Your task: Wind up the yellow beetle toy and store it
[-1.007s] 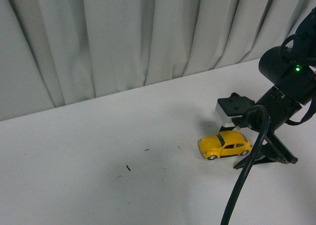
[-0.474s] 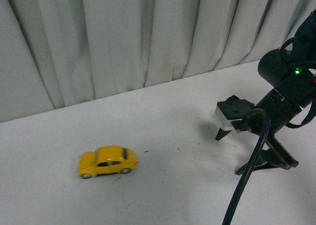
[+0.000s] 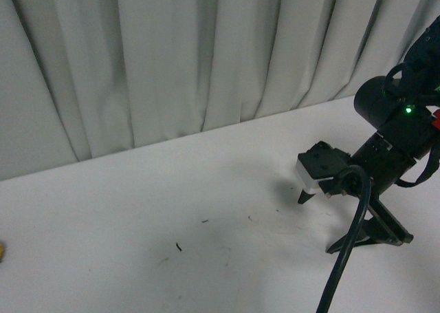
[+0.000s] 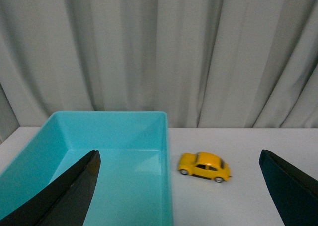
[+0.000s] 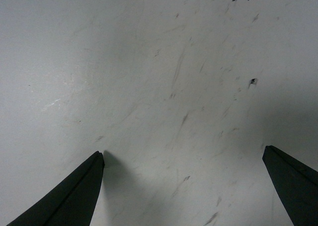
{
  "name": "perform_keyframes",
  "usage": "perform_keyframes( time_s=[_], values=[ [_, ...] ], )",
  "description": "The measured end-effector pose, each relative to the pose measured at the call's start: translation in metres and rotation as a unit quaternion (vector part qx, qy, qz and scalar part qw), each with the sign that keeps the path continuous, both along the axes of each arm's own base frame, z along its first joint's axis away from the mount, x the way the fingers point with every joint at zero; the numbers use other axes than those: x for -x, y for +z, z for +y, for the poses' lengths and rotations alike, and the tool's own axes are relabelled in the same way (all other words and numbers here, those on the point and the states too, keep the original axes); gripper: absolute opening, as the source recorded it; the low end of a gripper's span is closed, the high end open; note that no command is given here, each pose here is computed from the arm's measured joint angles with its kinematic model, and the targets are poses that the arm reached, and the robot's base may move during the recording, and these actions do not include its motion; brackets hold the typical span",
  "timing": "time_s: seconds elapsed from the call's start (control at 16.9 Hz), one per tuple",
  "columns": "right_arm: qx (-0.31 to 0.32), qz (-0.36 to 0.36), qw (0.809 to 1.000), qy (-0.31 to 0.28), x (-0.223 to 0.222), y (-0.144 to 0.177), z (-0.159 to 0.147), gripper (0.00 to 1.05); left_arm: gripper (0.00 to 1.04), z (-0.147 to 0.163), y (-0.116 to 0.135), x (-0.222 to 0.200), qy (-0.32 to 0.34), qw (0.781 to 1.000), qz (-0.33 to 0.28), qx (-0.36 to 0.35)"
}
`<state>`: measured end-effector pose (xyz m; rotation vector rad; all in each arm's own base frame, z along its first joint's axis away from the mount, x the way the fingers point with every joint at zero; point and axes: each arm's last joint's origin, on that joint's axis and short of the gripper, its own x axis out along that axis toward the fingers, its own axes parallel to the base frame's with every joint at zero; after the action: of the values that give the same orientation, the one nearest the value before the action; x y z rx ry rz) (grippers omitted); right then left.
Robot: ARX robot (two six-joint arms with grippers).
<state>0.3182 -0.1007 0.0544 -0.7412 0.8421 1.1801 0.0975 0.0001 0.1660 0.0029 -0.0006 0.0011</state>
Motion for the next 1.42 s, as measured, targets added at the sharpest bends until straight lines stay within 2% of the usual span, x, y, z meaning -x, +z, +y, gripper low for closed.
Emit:
perform_keyframes(
  time_s=[0.18, 0.3, 0.36, 0.41, 0.65, 0.77, 0.95, 1.01, 1.07, 1.13, 1.18, 1.24, 1.3, 1.36, 1.42],
  values=[
    [0.005, -0.044, 0.999, 0.019, -0.014, 0.018, 0.005, 0.98, 0.98, 0.0, 0.0, 0.0, 0.0, 1.0, 0.0, 0.0],
    [0.007, -0.123, 0.992, 0.031, -0.029, 0.061, 0.007, 0.98, 0.98, 0.0, 0.0, 0.0, 0.0, 1.0, 0.0, 0.0],
    [0.008, -0.167, 0.985, 0.039, -0.035, 0.085, 0.008, 0.98, 0.98, 0.0, 0.0, 0.0, 0.0, 1.0, 0.0, 0.0],
    [0.015, -0.231, 0.971, 0.053, -0.039, 0.126, 0.013, 0.98, 0.98, 0.0, 0.0, 0.0, 0.0, 1.0, 0.0, 0.0],
    [0.035, -0.312, 0.946, 0.079, -0.029, 0.184, 0.032, 0.98, 0.98, 0.0, 0.0, 0.0, 0.0, 1.0, 0.0, 0.0],
    [0.041, -0.368, 0.923, 0.103, -0.013, 0.22, 0.049, 0.98, 0.98, 0.0, 0.0, 0.0, 0.0, 1.0, 0.0, 0.0],
    [0.024, -0.426, 0.893, 0.145, 0.024, 0.248, 0.081, 0.98, 0.98, 0.0, 0.0, 0.0, 0.0, 1.0, 0.0, 0.0],
    [0.08, -0.489, 0.866, 0.075, 0.031, 0.244, 0.092, 0.9, 0.98, 0.0, 0.0, 0.0, 0.0, 1.0, 0.0, 0.0],
    [0.068, -0.514, 0.85, -0.088, 0.054, 0.229, 0.106, 0.77, 0.98, 0.0, 0.0, 0.0, 0.0, 1.0, 0.0, 0.0],
    [0.018, -0.519, 0.831, -0.201, 0.072, 0.216, 0.108, 0.68, 0.98, 0.0, 0.0, 0.0, -0.001, 1.0, 0.0, 0.0],
    [-0.038, -0.521, 0.798, -0.3, 0.084, 0.208, 0.106, 0.59, 0.98, 0.0, 0.0, 0.0, 0.001, 1.0, 0.0, 0.0],
    [-0.131, -0.502, 0.755, -0.401, 0.095, 0.2, 0.1, 0.48, 0.98, 0.0, 0.0, 0.0, 0.0, 1.0, 0.0, 0.0],
    [-0.191, -0.479, 0.734, -0.442, 0.103, 0.191, 0.1, 0.39, 0.98, 0.0, 0.0, 0.0, 0.0, 1.0, 0.0, 0.0],
    [-0.244, -0.442, 0.721, -0.474, 0.111, 0.182, 0.101, 0.3, 0.98, 0.0, 0.0, 0.0, -0.001, 1.0, 0.0, 0.0],
    [-0.282, -0.406, 0.709, -0.503, 0.121, 0.167, 0.101, 0.16, 0.98, 0.0, 0.0, 0.0, 0.0, 1.0, 0.0, 0.0]
  ],
)
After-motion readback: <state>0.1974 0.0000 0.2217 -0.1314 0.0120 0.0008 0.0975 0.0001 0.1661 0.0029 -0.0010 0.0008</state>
